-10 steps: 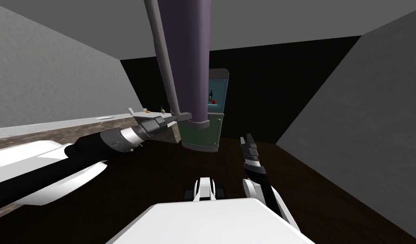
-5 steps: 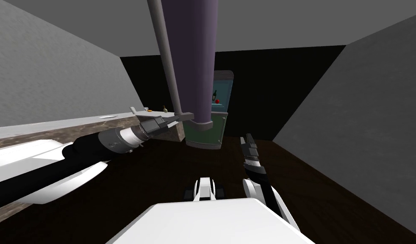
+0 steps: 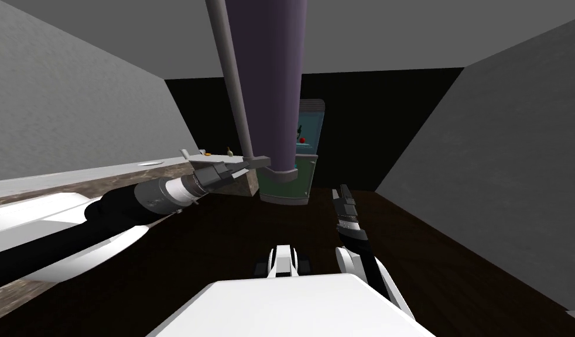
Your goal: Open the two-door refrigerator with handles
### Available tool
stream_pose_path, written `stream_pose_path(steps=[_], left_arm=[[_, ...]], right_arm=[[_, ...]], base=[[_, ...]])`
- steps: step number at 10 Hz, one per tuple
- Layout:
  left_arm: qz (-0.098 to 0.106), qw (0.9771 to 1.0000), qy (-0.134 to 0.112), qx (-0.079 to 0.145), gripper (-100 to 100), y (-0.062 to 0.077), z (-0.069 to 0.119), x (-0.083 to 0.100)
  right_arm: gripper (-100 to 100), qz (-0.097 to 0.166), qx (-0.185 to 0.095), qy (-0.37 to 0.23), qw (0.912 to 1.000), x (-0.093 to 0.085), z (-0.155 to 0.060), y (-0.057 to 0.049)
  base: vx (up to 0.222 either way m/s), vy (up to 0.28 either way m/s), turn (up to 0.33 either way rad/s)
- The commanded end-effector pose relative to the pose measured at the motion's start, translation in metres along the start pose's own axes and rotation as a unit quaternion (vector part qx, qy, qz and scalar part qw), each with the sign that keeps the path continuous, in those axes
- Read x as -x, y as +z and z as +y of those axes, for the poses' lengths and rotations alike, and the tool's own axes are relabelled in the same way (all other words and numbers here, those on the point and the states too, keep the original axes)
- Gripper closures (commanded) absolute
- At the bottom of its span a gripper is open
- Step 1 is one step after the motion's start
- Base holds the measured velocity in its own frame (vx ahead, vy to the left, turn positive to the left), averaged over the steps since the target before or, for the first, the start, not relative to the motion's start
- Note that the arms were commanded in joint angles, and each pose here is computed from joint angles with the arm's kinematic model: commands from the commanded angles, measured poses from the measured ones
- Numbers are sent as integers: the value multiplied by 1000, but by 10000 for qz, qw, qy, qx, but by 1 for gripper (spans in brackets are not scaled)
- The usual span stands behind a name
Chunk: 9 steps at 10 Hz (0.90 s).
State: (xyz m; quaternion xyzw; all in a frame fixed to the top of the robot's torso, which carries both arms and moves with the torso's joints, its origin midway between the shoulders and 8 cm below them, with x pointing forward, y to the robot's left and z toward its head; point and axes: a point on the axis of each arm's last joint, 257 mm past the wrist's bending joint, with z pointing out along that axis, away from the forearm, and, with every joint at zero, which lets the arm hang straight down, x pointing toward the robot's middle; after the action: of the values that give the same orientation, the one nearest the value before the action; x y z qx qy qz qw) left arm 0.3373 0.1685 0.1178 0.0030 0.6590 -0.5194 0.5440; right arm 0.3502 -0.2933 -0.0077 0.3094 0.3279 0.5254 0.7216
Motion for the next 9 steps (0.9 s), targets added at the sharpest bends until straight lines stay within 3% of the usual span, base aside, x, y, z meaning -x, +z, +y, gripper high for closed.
stream_pose_path(steps=[1,9], left_arm=[[25,10000,12,-85,100,0,-5,0],[367,9983,-81,-450,100,-1,-24,-18]], right_arm=[[0,0,0,0,10000,0,0,0],[0,0,0,0,10000,0,0,0]], base=[[-39,234,-48],[-32,243,-60]])
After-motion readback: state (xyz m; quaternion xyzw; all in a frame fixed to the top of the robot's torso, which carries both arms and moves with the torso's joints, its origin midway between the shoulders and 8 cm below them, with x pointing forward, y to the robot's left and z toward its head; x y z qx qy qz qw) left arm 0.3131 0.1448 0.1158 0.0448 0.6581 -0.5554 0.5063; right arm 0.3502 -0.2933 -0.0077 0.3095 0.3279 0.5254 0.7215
